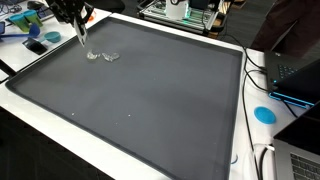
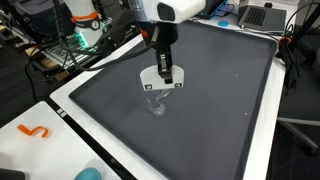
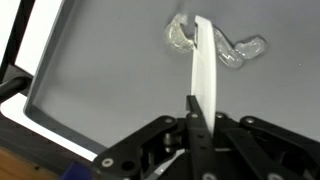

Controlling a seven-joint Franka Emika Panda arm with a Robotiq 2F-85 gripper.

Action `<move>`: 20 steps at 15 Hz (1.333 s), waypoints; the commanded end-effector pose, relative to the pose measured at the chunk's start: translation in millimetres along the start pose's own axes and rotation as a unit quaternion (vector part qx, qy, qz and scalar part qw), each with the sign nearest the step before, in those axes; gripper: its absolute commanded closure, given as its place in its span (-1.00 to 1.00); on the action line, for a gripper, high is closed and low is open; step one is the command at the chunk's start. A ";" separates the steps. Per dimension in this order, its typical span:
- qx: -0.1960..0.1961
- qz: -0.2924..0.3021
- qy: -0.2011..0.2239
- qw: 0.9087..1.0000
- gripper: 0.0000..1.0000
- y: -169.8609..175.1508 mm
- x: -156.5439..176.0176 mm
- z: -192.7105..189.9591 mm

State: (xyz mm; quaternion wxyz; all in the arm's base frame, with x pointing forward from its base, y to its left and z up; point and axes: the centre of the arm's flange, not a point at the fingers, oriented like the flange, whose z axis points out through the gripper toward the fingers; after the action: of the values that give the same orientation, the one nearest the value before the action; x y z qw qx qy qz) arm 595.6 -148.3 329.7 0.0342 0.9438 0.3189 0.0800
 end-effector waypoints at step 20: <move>-0.017 0.090 0.008 0.996 0.98 -30.5 34.9 -19.4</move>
State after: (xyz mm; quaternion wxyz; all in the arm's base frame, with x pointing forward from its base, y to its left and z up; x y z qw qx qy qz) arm 601.4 -110.6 343.8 0.0310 0.9689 0.2247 0.0989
